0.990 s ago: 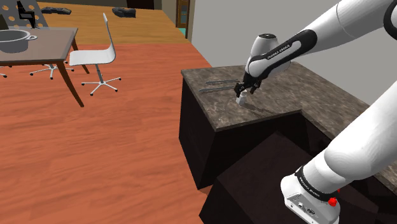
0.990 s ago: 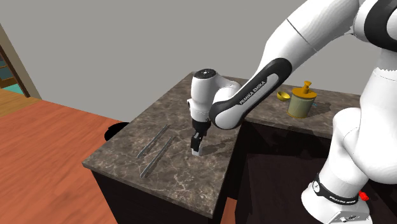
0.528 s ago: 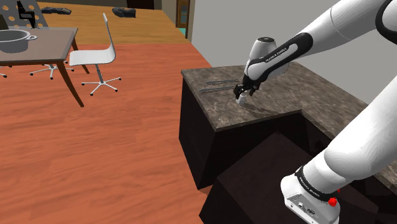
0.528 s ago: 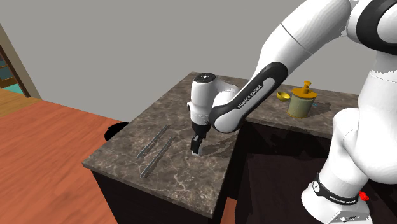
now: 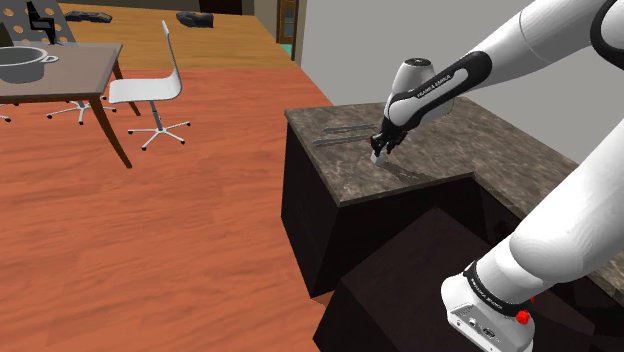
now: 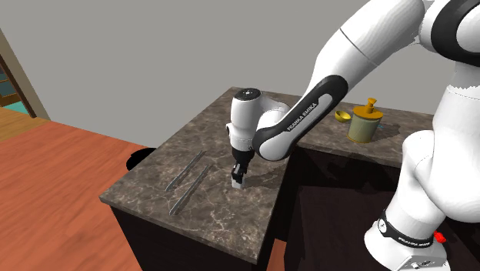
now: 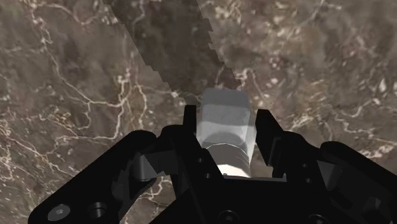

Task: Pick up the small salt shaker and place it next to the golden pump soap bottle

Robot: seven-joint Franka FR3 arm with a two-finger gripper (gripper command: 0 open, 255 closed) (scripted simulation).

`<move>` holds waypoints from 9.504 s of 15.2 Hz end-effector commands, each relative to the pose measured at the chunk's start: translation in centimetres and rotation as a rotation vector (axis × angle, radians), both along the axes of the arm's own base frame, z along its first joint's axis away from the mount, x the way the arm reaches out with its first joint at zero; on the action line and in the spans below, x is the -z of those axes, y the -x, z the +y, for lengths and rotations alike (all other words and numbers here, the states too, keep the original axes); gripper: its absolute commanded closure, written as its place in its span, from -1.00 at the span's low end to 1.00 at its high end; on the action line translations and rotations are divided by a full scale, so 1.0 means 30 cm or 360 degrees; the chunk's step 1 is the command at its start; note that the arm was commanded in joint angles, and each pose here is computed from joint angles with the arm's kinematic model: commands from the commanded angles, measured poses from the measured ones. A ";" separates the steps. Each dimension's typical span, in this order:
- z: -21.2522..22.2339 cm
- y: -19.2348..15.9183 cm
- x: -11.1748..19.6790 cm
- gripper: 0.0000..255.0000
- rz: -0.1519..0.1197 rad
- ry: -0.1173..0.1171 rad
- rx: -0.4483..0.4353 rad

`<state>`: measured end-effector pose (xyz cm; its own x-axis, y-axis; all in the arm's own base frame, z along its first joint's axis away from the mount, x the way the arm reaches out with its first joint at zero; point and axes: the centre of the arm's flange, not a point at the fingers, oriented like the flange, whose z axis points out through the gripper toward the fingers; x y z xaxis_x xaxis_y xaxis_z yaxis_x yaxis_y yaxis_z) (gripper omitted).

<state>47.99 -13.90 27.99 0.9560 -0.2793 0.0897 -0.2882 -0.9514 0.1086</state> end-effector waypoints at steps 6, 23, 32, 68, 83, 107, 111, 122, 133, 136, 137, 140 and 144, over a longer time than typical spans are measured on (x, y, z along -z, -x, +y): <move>-0.002 0.002 -0.034 1.00 0.0002 0.0000 0.0002; -0.002 0.001 -0.333 1.00 0.0002 0.0000 0.0002; -0.002 0.001 -0.491 1.00 0.0002 0.0000 0.0002; -0.218 0.384 -0.940 1.00 0.0002 0.0000 0.0002; -0.544 0.959 -0.941 1.00 0.0002 0.0000 0.0002; -1.064 1.878 -0.941 1.00 0.0002 0.0000 0.0002; -1.151 2.031 -0.941 1.00 0.0002 0.0000 0.0002; -1.263 2.230 -0.836 1.00 0.0002 0.0000 0.0002; -1.263 2.230 -0.642 1.00 0.0002 0.0000 0.0002; -1.263 2.230 -0.589 1.00 0.0002 0.0000 0.0002; -1.263 2.230 -0.572 1.00 0.0002 0.0000 0.0002; -1.263 2.230 -0.519 1.00 0.0002 0.0000 0.0002; -1.263 2.230 -0.449 1.00 0.0002 0.0000 0.0002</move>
